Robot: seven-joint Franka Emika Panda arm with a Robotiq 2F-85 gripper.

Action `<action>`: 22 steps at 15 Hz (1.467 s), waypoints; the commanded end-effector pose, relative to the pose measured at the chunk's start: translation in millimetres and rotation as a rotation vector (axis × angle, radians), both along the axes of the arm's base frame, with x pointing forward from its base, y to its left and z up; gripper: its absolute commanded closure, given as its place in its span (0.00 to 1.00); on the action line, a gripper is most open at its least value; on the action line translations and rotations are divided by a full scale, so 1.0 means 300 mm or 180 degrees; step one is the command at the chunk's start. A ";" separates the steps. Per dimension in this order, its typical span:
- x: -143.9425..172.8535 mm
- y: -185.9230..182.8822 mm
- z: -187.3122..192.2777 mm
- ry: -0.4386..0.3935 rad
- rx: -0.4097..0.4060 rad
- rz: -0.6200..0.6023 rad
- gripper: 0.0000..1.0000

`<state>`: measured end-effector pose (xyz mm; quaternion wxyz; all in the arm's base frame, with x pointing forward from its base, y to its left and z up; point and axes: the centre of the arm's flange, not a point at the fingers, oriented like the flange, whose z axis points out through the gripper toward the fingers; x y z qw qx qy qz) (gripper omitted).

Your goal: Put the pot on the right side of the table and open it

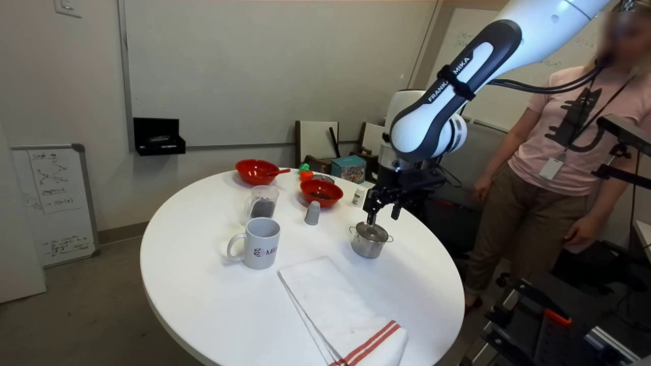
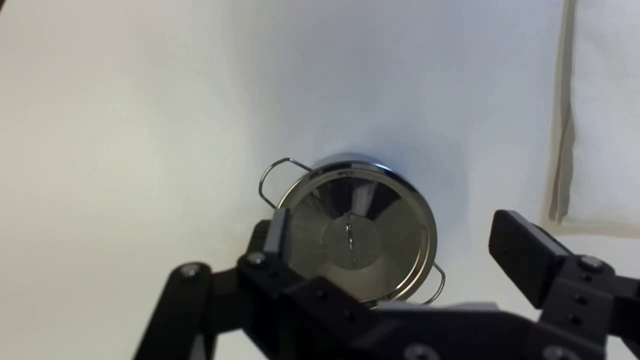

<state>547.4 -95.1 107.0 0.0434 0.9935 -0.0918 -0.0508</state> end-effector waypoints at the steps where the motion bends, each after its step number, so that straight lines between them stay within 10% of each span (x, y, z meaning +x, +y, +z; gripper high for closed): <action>1: 0.051 -0.039 -0.049 0.0056 0.0070 0.0085 0.00; 18: 0.131 -0.120 -0.130 0.0095 0.0097 0.0238 0.00; 19: 0.132 -0.119 -0.133 0.0099 0.0097 0.0242 0.25; 22: 0.134 -0.120 -0.142 0.0114 0.0100 0.0248 0.40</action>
